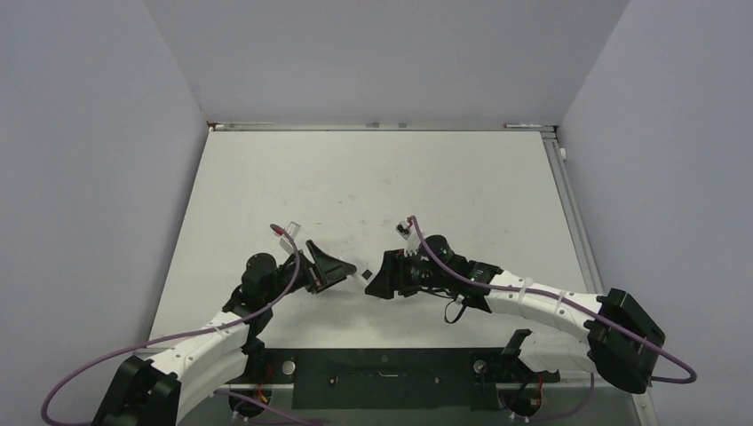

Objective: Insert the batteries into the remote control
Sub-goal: Turn over the remote control at the center of the board.

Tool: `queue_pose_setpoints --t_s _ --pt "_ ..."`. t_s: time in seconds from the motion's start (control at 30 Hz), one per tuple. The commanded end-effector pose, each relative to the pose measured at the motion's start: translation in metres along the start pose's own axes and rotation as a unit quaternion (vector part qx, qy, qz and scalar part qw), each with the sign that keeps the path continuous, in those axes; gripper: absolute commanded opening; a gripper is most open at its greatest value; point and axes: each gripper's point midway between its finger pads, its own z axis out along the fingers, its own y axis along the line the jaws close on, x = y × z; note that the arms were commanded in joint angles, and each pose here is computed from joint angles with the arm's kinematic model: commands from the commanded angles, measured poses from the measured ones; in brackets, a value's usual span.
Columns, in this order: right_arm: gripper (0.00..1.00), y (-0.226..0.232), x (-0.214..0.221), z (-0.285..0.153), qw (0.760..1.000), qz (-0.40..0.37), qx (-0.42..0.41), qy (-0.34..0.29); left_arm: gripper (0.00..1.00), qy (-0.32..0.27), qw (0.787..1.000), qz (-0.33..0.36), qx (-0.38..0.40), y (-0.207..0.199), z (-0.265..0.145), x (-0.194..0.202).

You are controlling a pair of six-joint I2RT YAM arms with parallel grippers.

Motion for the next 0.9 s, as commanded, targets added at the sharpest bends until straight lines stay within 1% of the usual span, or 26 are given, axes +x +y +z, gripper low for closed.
queue_pose_setpoints --t_s 0.0,0.1,0.27,0.4,0.57,0.87 --pt "0.08 0.049 -0.026 -0.007 0.991 0.037 -0.116 -0.047 0.97 -0.014 0.994 0.039 0.100 -0.048 -0.005 -0.010" --pt "0.09 0.063 -0.029 -0.010 0.984 0.054 -0.161 -0.055 0.96 -0.015 0.992 0.043 0.119 -0.056 -0.007 -0.010" --pt "0.09 0.076 -0.030 -0.012 0.972 0.084 -0.211 -0.059 0.91 -0.011 0.986 0.056 0.155 -0.073 -0.013 -0.008" --pt "0.08 0.078 -0.027 -0.009 0.968 0.099 -0.226 -0.051 0.87 -0.012 0.983 0.062 0.172 -0.081 -0.016 -0.008" --pt "0.08 0.080 -0.029 -0.010 0.964 0.110 -0.236 -0.058 0.80 -0.017 0.979 0.068 0.191 -0.089 -0.023 -0.007" --pt "0.09 0.078 -0.028 -0.009 0.958 0.133 -0.247 -0.063 0.65 -0.034 0.975 0.073 0.209 -0.095 -0.030 -0.008"
